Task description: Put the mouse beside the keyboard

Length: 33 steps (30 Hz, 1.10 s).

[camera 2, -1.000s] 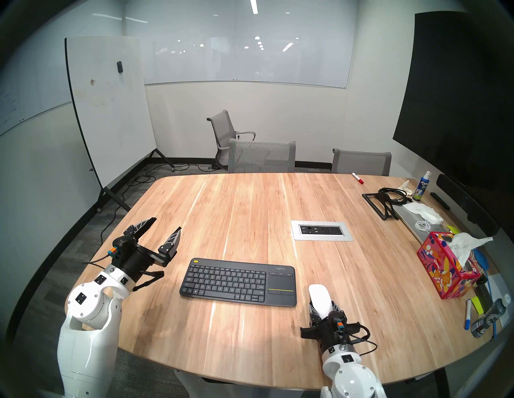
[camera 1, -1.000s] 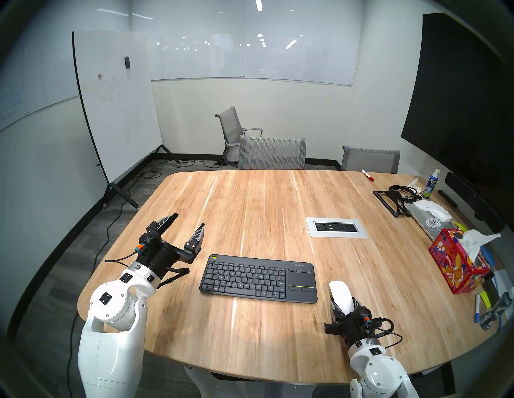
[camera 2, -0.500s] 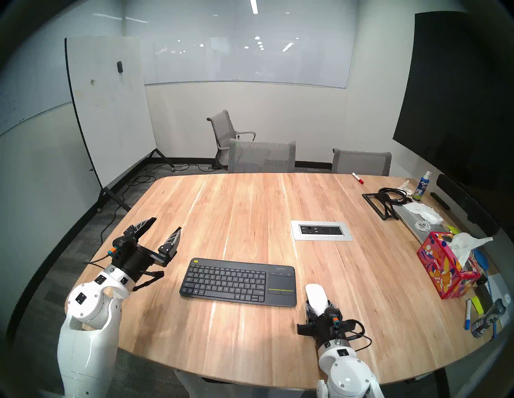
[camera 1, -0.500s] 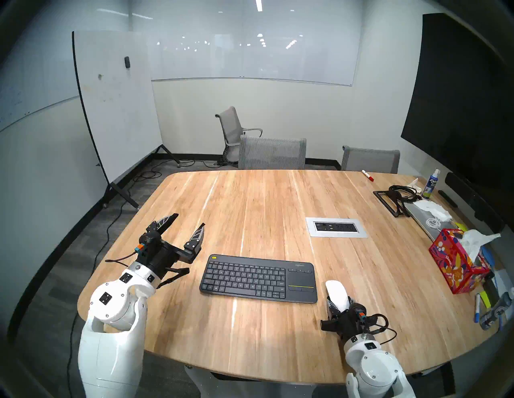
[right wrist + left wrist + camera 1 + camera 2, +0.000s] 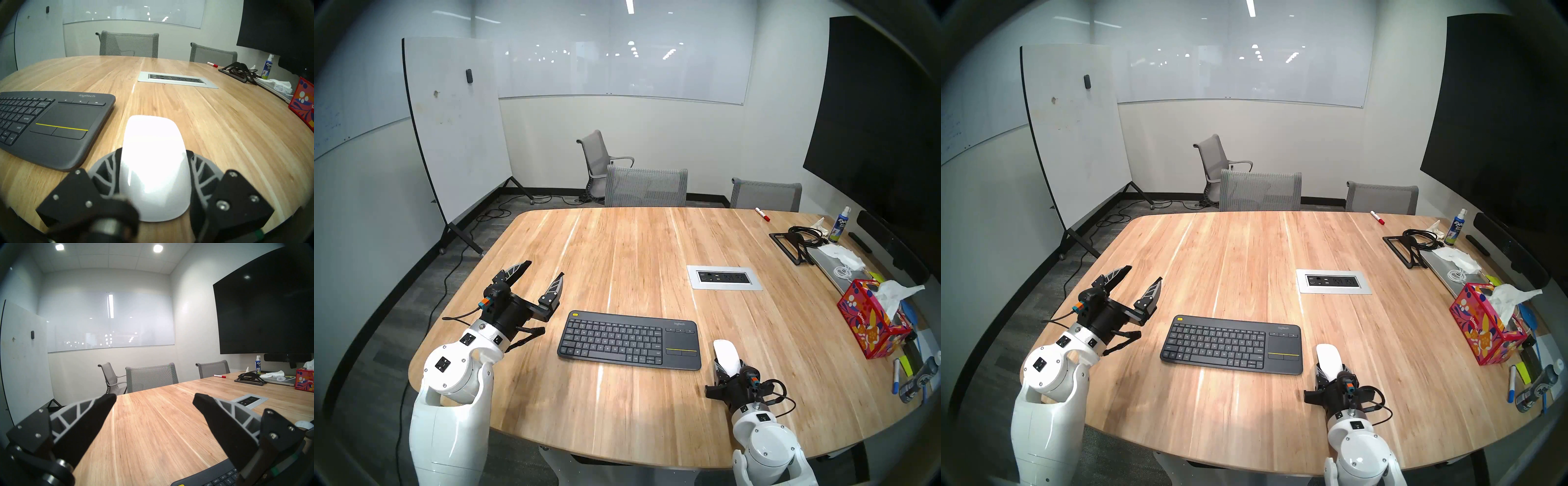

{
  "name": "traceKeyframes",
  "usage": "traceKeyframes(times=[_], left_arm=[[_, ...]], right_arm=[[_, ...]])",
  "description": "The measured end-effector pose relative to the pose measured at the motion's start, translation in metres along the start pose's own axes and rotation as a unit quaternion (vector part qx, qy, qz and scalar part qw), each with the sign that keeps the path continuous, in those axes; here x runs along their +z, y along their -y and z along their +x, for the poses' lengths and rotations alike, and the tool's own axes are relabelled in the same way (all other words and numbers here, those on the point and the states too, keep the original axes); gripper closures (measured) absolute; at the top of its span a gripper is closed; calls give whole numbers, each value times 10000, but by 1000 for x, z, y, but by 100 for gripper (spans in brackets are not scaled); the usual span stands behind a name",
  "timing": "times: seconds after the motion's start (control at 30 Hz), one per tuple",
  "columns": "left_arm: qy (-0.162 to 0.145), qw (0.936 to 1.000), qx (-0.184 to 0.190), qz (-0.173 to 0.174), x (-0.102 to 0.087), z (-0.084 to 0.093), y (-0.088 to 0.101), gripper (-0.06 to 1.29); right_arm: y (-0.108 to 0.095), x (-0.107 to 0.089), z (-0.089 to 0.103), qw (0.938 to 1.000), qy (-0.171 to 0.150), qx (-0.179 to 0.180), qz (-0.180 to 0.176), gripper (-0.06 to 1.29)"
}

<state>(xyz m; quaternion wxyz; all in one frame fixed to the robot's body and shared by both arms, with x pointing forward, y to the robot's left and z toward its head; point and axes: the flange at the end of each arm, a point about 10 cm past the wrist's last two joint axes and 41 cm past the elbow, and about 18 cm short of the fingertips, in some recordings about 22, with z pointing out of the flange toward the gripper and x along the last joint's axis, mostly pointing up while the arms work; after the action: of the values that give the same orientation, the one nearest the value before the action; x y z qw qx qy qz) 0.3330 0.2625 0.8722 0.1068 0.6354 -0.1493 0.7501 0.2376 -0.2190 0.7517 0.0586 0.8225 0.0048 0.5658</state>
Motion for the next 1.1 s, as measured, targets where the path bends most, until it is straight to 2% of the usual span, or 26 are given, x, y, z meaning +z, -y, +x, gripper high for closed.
traceKeyframes(times=[0.3, 0.4, 0.43, 0.47, 0.53, 0.9, 1.1], left_arm=[[0, 10000, 0, 0, 0, 0, 0, -2], [0, 10000, 0, 0, 0, 0, 0, -2], [0, 10000, 0, 0, 0, 0, 0, -2], [0, 10000, 0, 0, 0, 0, 0, -2], [0, 10000, 0, 0, 0, 0, 0, -2], [0, 10000, 0, 0, 0, 0, 0, -2], [-1, 10000, -1, 0, 0, 0, 0, -2]], right_arm=[[2, 4, 2, 9999, 36, -87, -33, 67], [3, 5, 3, 9999, 64, -124, -48, 59], [3, 6, 3, 9999, 75, -135, -52, 52], [3, 7, 3, 9998, 85, -146, -58, 24], [2, 8, 4, 9998, 85, -168, -79, 5], [4, 9, 6, 9998, 55, -195, -83, 4], [13, 3, 20, 9997, -144, -183, 30, 4]])
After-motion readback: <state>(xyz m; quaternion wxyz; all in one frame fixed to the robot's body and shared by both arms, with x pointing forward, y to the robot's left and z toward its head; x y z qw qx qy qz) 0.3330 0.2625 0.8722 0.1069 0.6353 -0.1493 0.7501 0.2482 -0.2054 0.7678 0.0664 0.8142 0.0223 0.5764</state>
